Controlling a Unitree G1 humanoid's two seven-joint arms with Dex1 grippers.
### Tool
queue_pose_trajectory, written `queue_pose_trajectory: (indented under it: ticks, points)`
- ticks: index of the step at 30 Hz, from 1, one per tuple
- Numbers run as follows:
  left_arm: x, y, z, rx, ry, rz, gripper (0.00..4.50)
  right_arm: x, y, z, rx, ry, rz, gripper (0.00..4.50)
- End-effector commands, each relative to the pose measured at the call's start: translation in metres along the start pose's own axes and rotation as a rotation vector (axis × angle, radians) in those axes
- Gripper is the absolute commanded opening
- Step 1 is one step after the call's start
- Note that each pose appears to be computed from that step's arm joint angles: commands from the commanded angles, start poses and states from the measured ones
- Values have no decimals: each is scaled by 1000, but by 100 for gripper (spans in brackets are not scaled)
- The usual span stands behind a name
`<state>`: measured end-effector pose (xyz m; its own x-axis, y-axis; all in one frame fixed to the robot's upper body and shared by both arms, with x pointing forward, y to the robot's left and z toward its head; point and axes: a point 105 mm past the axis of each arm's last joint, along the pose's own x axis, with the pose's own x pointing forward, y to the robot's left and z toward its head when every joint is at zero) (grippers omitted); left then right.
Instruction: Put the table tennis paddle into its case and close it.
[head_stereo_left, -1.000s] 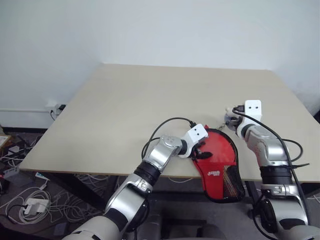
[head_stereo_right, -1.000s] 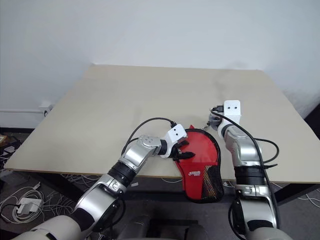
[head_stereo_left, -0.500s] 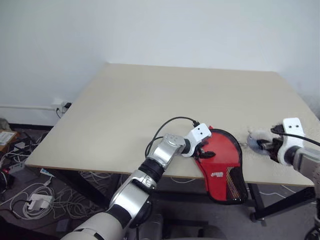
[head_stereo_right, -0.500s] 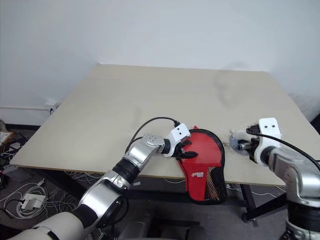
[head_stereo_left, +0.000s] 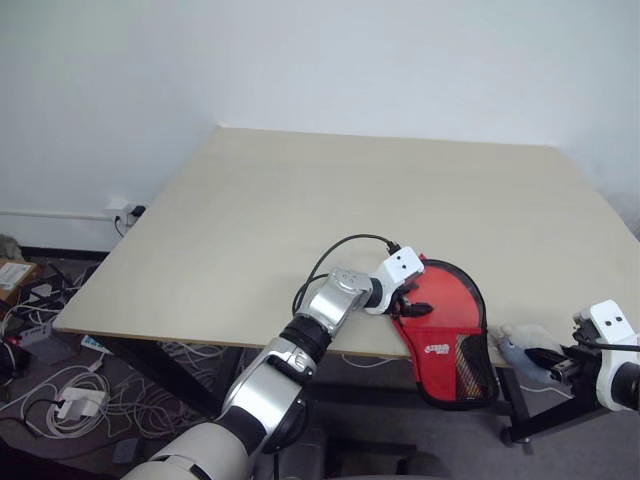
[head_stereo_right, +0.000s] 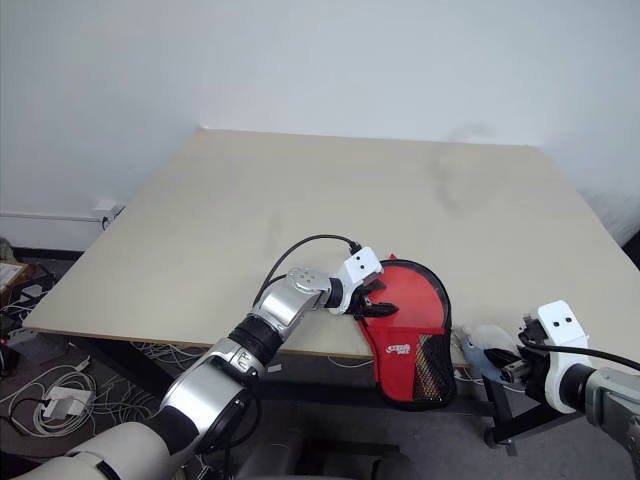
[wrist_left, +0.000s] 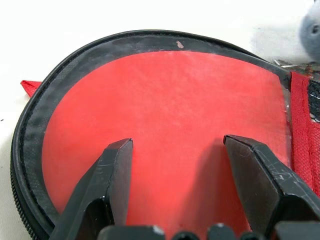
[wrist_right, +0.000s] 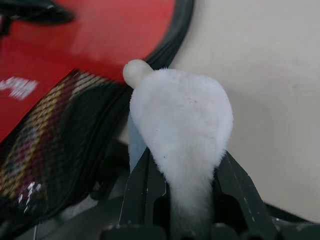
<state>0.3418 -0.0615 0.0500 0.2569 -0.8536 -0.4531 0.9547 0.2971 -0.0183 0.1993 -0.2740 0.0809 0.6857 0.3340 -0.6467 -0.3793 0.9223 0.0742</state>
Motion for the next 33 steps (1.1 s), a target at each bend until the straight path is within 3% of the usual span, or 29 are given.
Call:
queue_pose_trajectory:
  ticks: [1, 15, 24, 33]
  points:
    - [0, 1, -12, -23, 43, 2, 306, -16, 2, 0, -51, -7, 25, 40]
    - [4, 1, -9, -23, 36, -2, 306, -68, 39, -61, -162, 210, 274, 38]
    - [3, 4, -8, -25, 35, 4, 306, -49, 103, -58, -243, 165, 521, 38]
    - [2, 5, -10, -25, 40, 8, 306, -42, 100, -53, -262, 112, 534, 37]
